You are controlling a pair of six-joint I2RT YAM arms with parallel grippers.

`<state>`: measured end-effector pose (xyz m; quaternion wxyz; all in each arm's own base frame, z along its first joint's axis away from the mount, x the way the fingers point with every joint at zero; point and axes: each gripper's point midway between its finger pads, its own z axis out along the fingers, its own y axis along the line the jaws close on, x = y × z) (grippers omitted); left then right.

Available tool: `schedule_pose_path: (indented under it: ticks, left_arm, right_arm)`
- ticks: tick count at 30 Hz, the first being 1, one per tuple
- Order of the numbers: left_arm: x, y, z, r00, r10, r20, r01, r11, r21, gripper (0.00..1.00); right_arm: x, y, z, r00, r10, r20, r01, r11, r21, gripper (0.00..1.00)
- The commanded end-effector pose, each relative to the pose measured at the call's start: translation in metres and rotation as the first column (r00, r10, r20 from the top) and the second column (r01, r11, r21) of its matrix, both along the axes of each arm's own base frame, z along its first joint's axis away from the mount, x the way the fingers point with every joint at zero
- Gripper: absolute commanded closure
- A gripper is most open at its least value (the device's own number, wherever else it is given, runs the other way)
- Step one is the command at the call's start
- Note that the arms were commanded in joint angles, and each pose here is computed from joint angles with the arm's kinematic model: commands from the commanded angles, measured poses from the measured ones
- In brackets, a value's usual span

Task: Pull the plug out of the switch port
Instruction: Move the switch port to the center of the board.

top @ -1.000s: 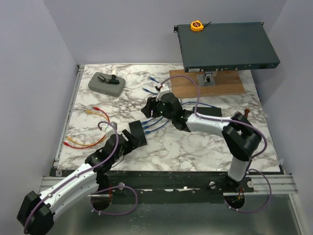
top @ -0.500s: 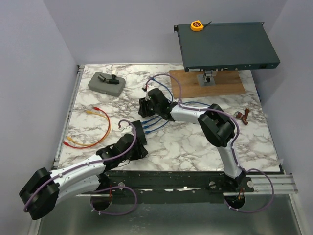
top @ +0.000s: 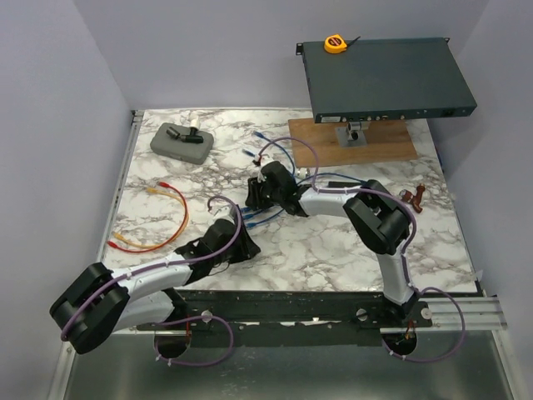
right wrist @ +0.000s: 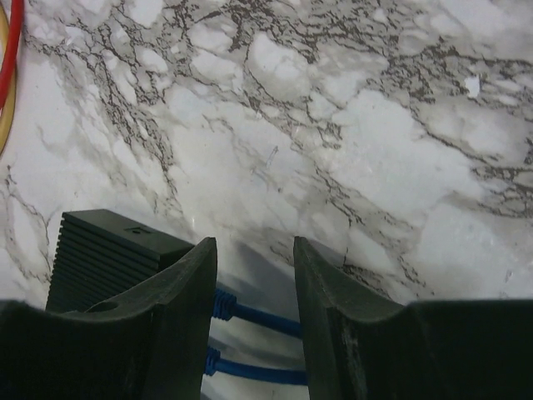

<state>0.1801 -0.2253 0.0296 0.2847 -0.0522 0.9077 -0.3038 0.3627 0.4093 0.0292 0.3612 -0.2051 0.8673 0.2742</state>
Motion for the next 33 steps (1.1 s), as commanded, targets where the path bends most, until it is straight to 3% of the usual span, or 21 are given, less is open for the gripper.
schedule_pose_path:
  ticks: [1,19,33]
  left_arm:
    - [0.005,0.053,-0.042,0.980,0.177,-0.090,-0.167,0.980,0.109,0.55]
    - [0.066,0.085,-0.006,0.918,0.397,0.010,-0.396,0.914,0.084,0.54]
    - [0.095,0.081,0.002,0.906,0.423,0.015,-0.423,0.905,0.044,0.54]
  right_arm:
    - [-0.033,-0.028,-0.025,0.992,-0.044,-0.122,0.039,0.998,-0.044,0.57]
    - [-0.108,-0.037,-0.023,0.948,-0.097,-0.302,0.158,0.970,0.184,0.58]
    - [-0.143,-0.020,0.003,0.954,-0.071,-0.290,0.149,0.955,0.256,0.56]
